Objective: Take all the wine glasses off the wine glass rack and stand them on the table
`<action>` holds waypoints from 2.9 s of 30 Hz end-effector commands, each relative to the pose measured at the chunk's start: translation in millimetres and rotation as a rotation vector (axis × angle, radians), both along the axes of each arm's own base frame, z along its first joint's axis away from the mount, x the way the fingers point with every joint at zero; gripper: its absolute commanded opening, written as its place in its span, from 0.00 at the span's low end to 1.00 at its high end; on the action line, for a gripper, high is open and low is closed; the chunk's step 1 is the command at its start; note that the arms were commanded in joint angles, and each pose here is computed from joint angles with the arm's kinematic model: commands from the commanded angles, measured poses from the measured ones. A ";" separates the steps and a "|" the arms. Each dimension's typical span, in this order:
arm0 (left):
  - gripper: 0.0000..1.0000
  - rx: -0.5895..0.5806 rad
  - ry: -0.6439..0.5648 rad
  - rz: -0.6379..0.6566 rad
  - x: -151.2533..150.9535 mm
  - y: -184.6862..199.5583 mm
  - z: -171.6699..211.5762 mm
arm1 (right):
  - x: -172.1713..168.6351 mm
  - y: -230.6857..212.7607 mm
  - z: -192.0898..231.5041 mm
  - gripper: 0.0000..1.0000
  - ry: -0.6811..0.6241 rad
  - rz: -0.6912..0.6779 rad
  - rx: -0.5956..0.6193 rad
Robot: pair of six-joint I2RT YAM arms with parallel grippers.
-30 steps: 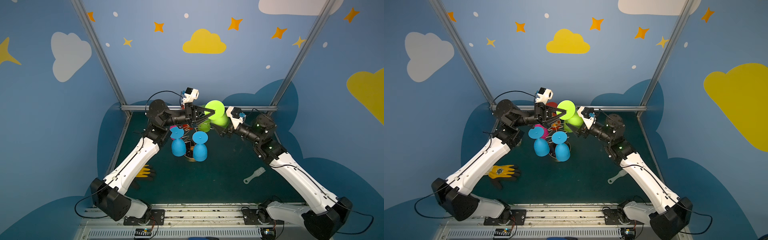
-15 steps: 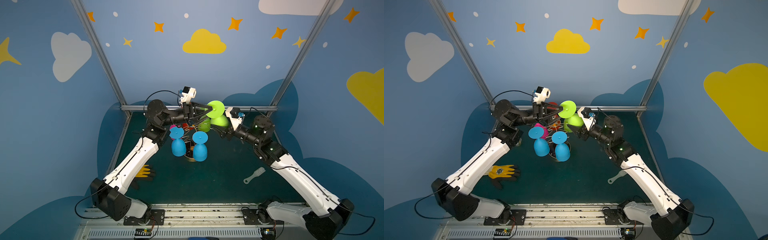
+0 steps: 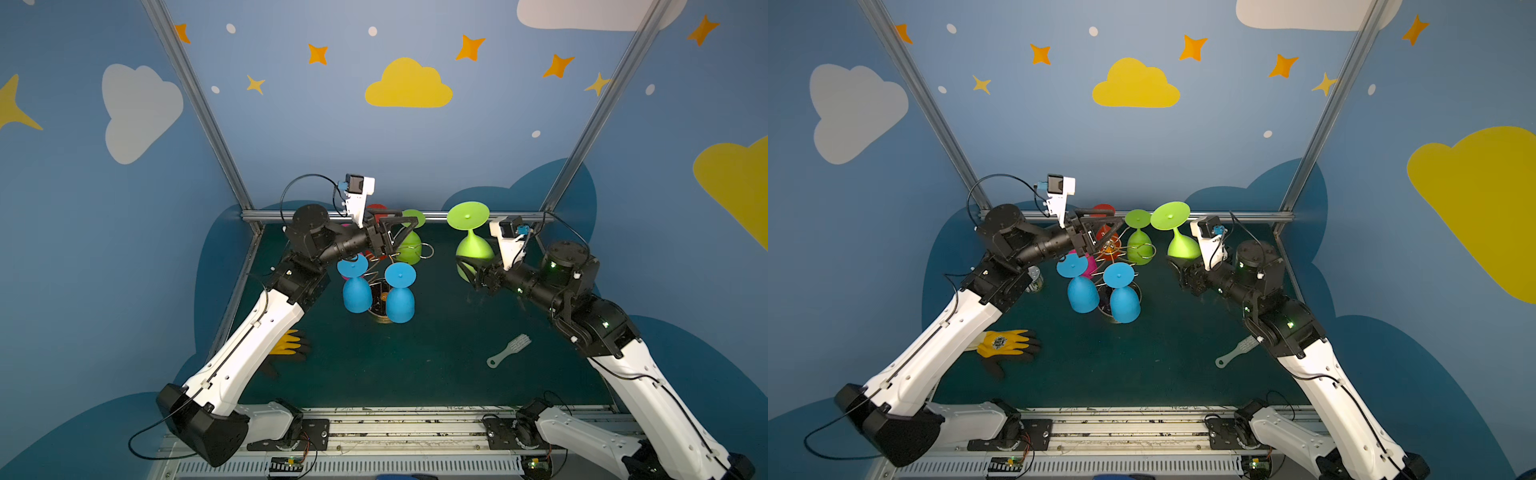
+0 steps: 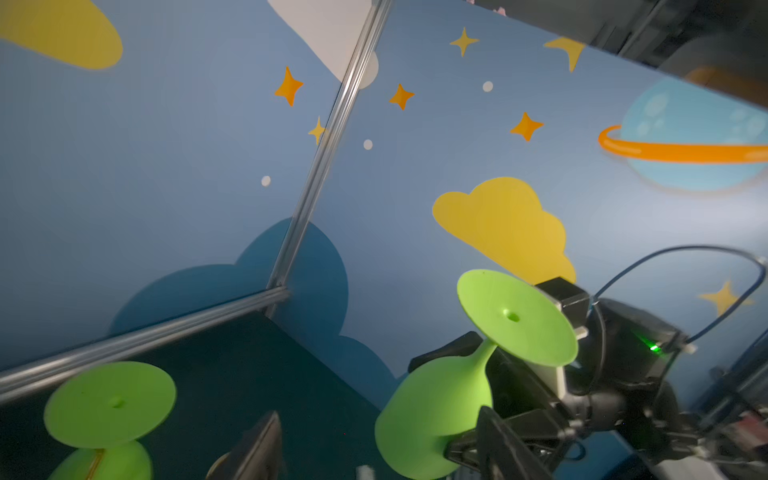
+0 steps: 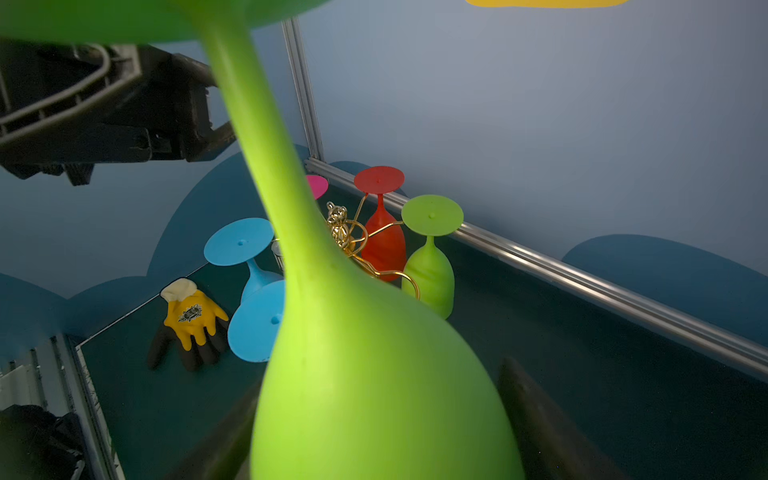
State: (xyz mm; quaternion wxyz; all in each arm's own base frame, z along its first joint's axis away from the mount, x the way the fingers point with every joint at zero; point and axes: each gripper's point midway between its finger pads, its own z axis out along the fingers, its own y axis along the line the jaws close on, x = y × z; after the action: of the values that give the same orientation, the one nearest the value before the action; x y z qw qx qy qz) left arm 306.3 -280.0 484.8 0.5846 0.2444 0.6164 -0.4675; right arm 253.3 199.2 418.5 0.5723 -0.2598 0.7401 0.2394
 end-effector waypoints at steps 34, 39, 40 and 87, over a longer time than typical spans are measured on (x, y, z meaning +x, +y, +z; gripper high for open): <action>0.53 0.333 -0.873 0.063 -6.3 -47.1 -34.6 | 1.2 36.0 -49.7 0.24 0.275 0.120 -0.042; 0.46 0.329 -0.882 0.057 -7.8 -48.4 -33.2 | -1.8 38.6 -56.4 0.23 0.299 0.132 -0.055; 0.43 0.329 -0.885 0.057 -8.0 -48.6 -32.8 | -3.0 39.6 -57.5 0.22 0.302 0.137 -0.057; 0.03 0.017 -0.249 0.214 -15.6 19.7 -37.8 | -55.7 -32.2 17.9 0.75 -0.080 0.023 0.268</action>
State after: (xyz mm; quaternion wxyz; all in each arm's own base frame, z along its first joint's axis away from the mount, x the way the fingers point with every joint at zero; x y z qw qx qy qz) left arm 302.0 -264.7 429.7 0.6945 0.2431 0.5862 -0.3391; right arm 190.5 167.0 442.9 0.6325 -0.2047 0.6648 0.3406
